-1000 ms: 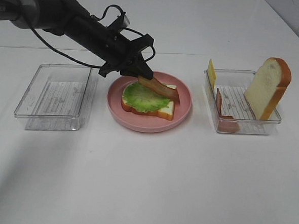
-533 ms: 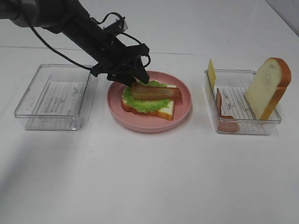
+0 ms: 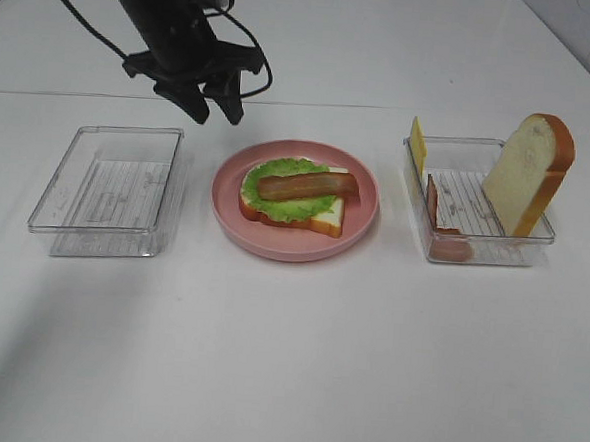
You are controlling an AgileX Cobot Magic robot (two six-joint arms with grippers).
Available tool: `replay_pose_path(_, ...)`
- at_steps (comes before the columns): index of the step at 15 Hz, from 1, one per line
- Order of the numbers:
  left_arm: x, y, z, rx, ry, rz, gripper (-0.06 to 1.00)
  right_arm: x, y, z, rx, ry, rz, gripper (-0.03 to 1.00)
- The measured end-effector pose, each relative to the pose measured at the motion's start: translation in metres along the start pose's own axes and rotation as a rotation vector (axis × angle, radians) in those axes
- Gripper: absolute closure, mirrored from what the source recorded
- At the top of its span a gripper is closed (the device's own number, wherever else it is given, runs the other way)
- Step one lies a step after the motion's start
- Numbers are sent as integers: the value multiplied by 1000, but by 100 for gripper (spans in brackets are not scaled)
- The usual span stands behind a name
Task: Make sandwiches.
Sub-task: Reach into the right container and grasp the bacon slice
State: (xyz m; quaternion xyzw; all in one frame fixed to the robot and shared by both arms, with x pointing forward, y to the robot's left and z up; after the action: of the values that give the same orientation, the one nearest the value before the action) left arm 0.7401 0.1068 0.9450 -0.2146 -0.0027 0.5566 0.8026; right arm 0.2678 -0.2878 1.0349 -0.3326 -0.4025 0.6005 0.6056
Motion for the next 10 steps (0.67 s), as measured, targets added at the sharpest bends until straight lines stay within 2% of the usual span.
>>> replay_pose_path(1, 2, -8, 25, -46, -63, -2, 46, 0, 0, 0, 0, 0, 0, 15)
replay_pose_path(6, -7, -18, 149, -253, -239, -86, 46, 0, 0, 0, 0, 0, 0, 15)
replay_pose_path(7, -11, -13, 175, -286, -262, -98, 46, 0, 0, 0, 0, 0, 0, 15)
replay_pose_path(10, -18, 9, 215, -304, -294, -110, 46, 0, 0, 0, 0, 0, 0, 15)
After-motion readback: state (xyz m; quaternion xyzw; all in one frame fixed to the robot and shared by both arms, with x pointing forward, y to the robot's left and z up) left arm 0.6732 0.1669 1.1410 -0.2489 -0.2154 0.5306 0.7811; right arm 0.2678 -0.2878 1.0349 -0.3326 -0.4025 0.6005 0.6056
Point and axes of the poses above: a point on each arm's last joint axis where the gripper is mounted, z pointing back along that axis away from the gripper, x along the wrist's bending axis when the last joint is at zero, y = z × x, the point moved 4 cm from there along -z, pointing out along that axis toward the gripper, and after that the axes turned 6 degrees about -z, right-handed, at the moved point
